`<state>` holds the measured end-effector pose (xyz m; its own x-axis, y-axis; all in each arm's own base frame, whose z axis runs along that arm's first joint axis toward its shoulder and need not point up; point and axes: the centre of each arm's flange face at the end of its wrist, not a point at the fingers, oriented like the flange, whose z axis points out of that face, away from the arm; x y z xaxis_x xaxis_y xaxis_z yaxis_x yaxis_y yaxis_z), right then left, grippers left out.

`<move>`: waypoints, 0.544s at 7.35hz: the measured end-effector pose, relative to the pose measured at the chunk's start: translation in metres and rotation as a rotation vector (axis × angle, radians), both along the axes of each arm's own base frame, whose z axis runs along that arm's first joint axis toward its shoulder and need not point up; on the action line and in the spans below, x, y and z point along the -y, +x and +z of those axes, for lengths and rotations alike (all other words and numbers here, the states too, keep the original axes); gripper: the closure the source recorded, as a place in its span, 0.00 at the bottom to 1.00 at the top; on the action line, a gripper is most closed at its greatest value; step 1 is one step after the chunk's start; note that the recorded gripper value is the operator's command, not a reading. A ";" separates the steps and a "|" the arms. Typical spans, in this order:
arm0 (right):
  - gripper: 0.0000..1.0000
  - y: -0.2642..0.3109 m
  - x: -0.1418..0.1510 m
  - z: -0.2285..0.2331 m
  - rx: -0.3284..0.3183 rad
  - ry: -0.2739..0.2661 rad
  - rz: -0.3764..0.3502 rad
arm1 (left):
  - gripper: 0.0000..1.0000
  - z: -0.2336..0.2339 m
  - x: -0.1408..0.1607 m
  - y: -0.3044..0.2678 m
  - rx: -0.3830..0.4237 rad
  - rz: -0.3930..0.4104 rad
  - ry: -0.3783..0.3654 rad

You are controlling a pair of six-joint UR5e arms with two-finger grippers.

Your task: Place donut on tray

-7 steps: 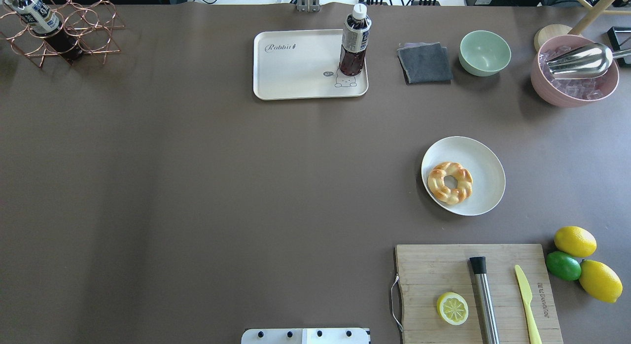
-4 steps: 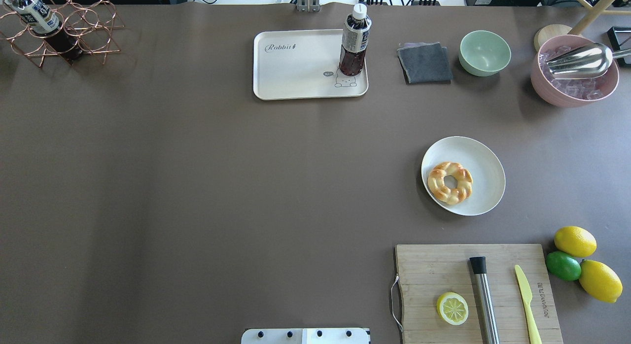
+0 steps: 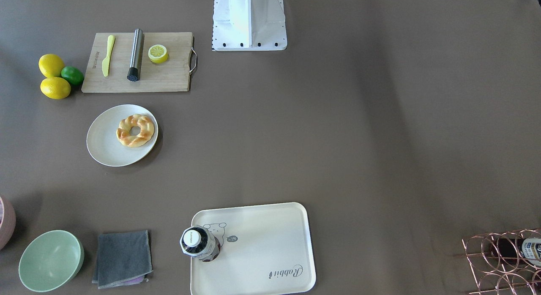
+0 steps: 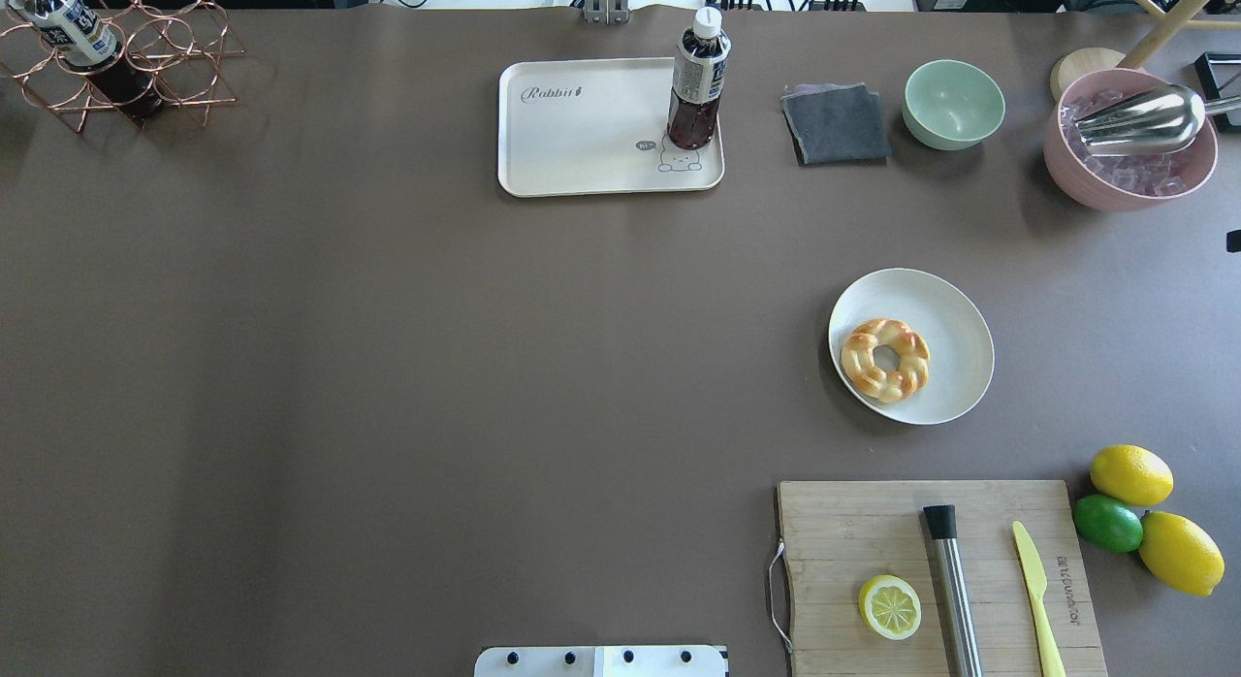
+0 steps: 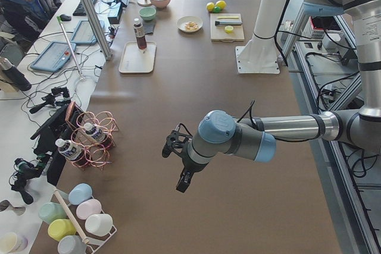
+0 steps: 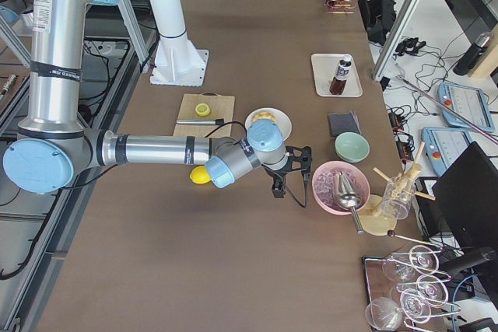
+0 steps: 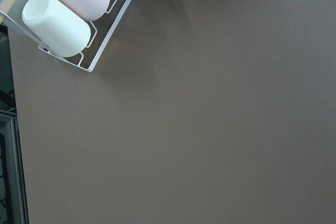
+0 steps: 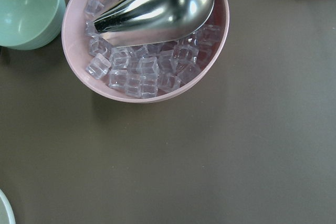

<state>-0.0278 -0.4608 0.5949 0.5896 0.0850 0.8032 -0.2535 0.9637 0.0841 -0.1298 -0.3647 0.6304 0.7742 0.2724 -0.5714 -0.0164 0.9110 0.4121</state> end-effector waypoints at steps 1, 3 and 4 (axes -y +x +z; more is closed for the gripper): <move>0.01 -0.026 0.003 -0.015 0.025 -0.036 0.011 | 0.04 0.001 0.000 0.000 -0.001 -0.001 -0.004; 0.01 -0.091 0.012 -0.057 0.060 -0.081 0.024 | 0.04 -0.004 0.004 0.003 -0.005 0.011 0.007; 0.00 -0.129 0.017 -0.077 0.076 -0.108 0.031 | 0.03 -0.004 0.006 0.006 -0.008 0.018 0.008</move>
